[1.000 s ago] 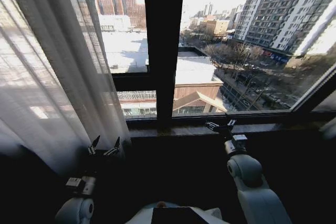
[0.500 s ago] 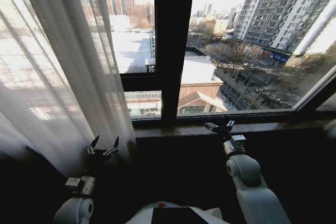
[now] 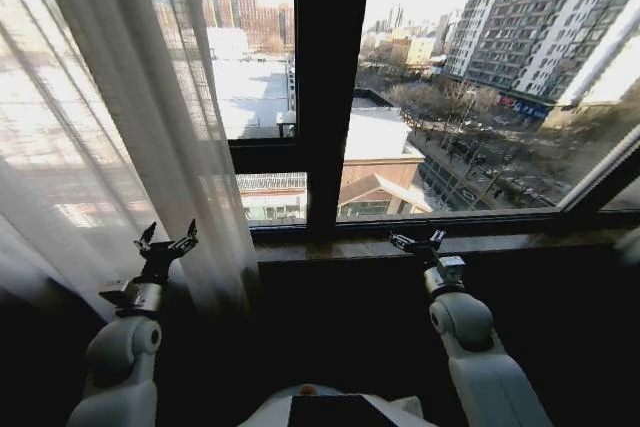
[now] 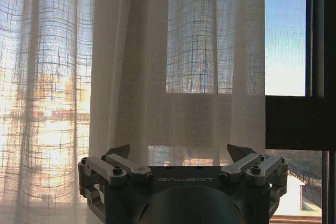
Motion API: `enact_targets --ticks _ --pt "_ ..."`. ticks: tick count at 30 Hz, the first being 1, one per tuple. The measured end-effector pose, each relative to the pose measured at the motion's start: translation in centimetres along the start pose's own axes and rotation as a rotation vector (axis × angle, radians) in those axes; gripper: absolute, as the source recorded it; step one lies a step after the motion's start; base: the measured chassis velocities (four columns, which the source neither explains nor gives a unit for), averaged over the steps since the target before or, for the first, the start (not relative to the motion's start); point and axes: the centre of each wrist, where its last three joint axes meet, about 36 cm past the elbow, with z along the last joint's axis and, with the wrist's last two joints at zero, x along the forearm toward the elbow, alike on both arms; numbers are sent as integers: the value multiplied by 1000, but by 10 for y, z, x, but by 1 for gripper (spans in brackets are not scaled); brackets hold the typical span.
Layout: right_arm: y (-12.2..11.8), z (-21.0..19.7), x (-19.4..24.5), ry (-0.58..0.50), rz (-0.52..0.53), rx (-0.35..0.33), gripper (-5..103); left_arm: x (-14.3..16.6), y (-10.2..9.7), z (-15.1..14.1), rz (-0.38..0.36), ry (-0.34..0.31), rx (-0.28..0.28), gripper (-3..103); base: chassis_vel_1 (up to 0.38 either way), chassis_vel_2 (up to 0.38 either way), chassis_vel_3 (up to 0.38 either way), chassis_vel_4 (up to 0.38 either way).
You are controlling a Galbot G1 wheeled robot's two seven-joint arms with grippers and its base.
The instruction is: Open the curtains by pulling them apart, changing their state from closed to fully open.
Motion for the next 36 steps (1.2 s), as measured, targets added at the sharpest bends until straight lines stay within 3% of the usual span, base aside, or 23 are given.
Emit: enact_targets --ticks 4,11,15,25,31,36 --pt "-2 3 -3 5 7 1 100 -35 5 -1 30 16 0 100 0 0 0 0" --pt "-4 8 -8 11 15 1 100 -62 1 5 91 48 -5 100 0 0 0 0" --pt "-5 10 -12 13 20 -1 100 -80 -13 15 167 93 -3 100 0 0 0 0" --pt "-12 13 -11 16 42 7 100 -120 -34 34 246 148 2 100 0 0 0 0" --pt "-16 17 -12 18 55 11 100 -137 -43 38 256 158 5 100 0 0 0 0" --pt "-16 23 -12 21 61 6 100 -154 -61 44 166 138 -1 100 0 0 0 0"
